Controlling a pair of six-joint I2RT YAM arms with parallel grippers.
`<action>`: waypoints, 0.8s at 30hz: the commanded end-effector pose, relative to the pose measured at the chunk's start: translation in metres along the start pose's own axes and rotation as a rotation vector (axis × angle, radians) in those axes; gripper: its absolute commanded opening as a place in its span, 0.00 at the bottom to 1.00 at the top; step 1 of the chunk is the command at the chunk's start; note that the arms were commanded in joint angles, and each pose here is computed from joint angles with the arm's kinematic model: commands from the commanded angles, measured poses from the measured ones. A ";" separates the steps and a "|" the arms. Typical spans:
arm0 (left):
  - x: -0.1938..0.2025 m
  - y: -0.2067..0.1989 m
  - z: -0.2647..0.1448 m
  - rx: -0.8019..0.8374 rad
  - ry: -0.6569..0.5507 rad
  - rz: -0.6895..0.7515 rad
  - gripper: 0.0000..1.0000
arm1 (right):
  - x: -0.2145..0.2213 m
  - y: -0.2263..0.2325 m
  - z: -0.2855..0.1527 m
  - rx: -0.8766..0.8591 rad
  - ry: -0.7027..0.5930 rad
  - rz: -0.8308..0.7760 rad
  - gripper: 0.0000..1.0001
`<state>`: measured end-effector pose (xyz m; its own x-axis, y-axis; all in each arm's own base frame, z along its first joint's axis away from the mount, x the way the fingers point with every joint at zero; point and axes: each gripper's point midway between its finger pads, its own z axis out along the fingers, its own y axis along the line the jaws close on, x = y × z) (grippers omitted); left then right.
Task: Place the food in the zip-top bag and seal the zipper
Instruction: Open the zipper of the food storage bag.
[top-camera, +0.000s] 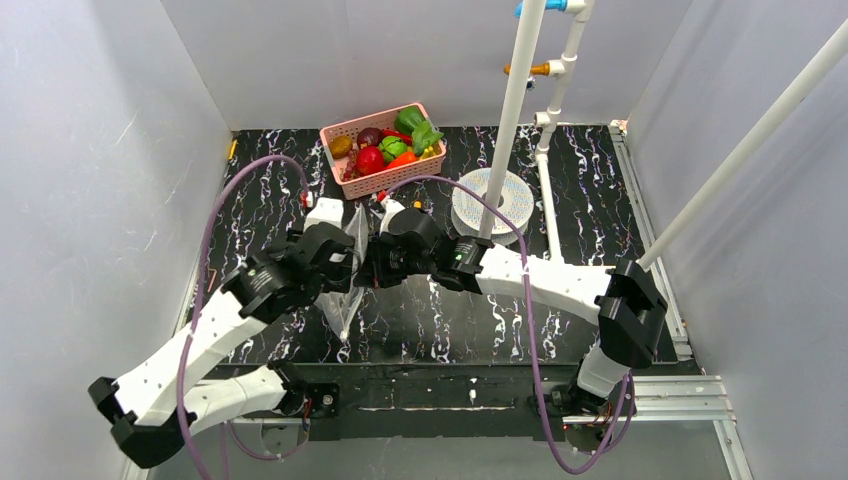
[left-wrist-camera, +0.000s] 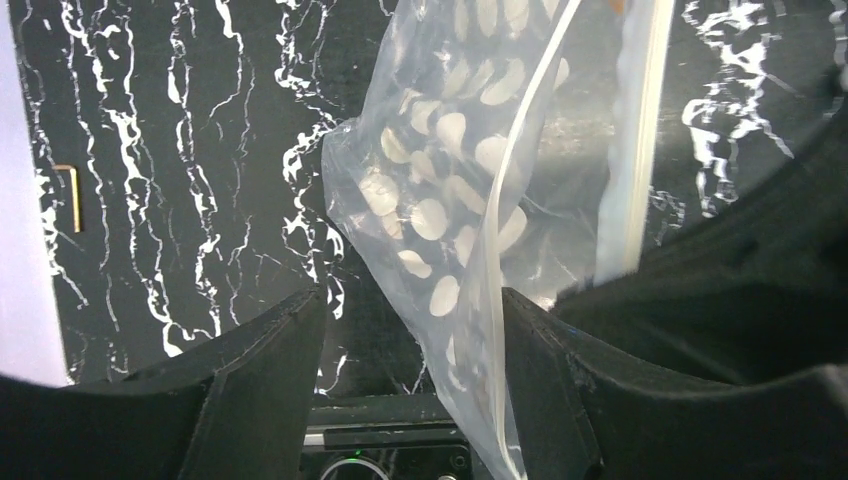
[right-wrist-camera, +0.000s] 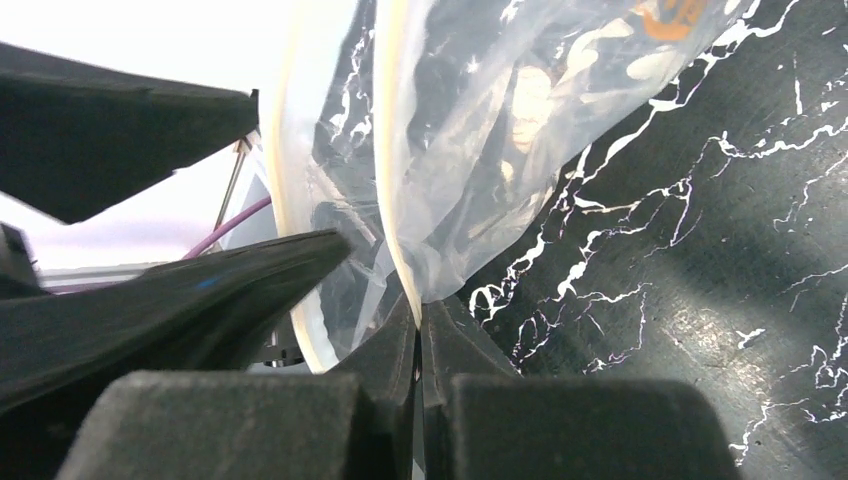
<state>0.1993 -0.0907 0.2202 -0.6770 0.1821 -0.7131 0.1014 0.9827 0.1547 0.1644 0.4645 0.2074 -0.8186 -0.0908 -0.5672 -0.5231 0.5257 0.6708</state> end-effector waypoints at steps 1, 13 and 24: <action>-0.002 0.010 -0.028 0.069 -0.047 -0.051 0.61 | -0.024 0.024 -0.013 -0.045 -0.075 -0.038 0.01; -0.012 0.003 -0.033 0.117 -0.075 -0.071 0.69 | -0.024 0.033 -0.011 -0.056 -0.067 -0.063 0.01; -0.020 -0.033 -0.014 0.209 -0.078 -0.077 0.81 | -0.025 0.039 -0.012 -0.075 -0.063 -0.058 0.01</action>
<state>0.1897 -0.1217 0.2488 -0.6269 0.0824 -0.7747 0.2149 0.9741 -0.0703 0.1604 0.4681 0.2172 -0.7986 -0.1047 -0.5926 -0.5527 0.5172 0.6534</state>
